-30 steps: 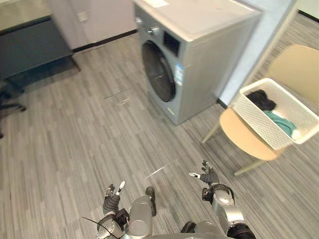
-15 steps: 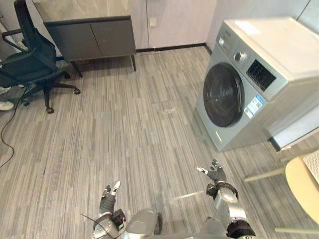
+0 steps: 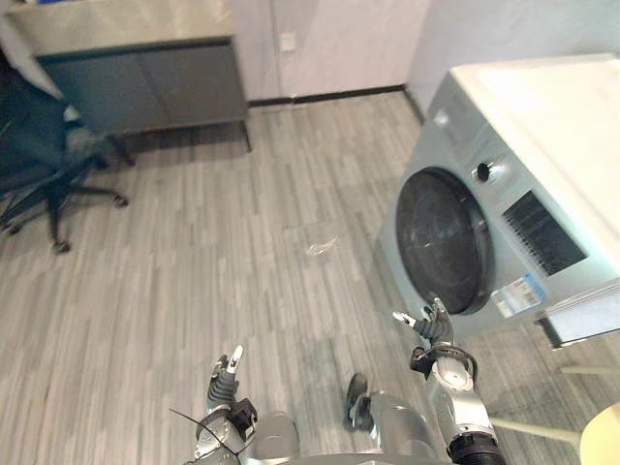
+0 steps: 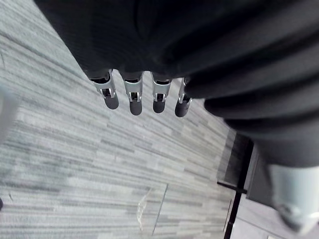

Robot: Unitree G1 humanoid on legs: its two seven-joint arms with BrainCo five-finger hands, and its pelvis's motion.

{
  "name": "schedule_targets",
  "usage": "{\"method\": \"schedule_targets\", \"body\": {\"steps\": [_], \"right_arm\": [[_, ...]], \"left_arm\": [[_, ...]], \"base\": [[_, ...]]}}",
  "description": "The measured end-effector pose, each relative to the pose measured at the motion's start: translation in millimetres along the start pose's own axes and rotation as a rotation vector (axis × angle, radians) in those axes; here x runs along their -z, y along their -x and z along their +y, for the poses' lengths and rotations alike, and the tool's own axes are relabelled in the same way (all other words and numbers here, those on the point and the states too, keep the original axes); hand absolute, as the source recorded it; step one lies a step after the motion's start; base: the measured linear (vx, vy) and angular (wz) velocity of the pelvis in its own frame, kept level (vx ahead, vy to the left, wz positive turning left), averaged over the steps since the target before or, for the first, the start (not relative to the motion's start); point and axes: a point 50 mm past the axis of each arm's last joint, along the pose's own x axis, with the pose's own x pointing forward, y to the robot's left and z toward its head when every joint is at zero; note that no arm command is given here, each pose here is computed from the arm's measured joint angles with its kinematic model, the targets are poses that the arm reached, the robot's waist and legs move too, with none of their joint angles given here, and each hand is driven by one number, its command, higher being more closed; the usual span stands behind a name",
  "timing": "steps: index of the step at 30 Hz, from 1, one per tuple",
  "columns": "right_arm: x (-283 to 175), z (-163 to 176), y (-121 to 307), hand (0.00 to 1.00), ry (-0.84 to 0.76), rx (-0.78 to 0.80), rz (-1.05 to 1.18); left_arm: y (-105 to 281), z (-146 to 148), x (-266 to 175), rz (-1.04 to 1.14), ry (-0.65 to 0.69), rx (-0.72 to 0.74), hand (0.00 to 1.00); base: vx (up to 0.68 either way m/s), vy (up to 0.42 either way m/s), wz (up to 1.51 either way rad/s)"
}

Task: Pick up the laundry basket with both hands and put the clothes into the washing machine.

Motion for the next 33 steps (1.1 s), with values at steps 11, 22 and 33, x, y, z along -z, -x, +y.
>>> {"method": "schedule_targets", "body": {"steps": [11,22,33], "right_arm": [[13,13,30,0.00,0.050,0.014,0.012],[-76,36,16,0.00,0.028,0.050,-0.335],[-197,-24,-26,0.00,0.018,0.469,-0.633]], "left_arm": [[12,13,15,0.041,0.018,-0.069,0.00],[3,-7,-1,-0.029,0.071,-0.026,0.00],[-9,-33,-16,-0.076,0.081,0.048,0.00]], "base": [[0.26,0.252,-1.01],[-0.05,0.324,-1.10],[-0.06,-0.034,0.10]]}}
